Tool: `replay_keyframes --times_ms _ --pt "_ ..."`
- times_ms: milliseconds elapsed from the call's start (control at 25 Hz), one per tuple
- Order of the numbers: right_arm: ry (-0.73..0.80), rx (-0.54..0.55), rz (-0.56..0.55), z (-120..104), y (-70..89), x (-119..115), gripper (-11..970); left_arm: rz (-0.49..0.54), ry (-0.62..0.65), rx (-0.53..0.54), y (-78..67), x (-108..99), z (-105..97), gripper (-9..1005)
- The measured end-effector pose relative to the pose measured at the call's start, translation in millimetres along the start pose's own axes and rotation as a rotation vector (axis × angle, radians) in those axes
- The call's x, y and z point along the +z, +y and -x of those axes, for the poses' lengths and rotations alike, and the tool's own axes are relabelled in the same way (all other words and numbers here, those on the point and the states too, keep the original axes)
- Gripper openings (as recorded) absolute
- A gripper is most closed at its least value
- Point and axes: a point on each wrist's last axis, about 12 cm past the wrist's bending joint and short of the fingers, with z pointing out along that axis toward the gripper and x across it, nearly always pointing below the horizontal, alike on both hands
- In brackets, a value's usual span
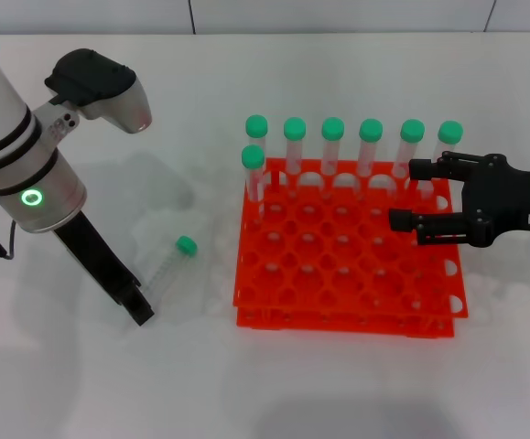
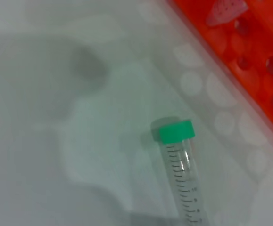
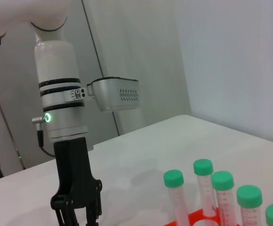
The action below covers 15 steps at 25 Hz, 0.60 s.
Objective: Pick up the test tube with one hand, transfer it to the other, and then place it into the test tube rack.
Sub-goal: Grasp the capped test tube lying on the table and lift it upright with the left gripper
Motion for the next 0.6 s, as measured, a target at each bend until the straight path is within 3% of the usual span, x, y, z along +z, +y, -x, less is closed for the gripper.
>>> replay_keyframes --times_ms 360,480,600 --pt "-0.013 -0.010 -0.003 0.9 -0.1 -0.6 791 0.006 0.000 0.004 -0.9 -1.0 2.7 454" --pt "-0.013 -0.010 -0.003 0.9 -0.1 -0.7 790 0.008 0.001 0.005 -0.9 -0.9 2.9 317" --pt "-0.014 -0.009 -0.004 0.9 -0.2 -0.8 788 0.013 -0.001 0.005 -0.4 -0.8 3.3 288"
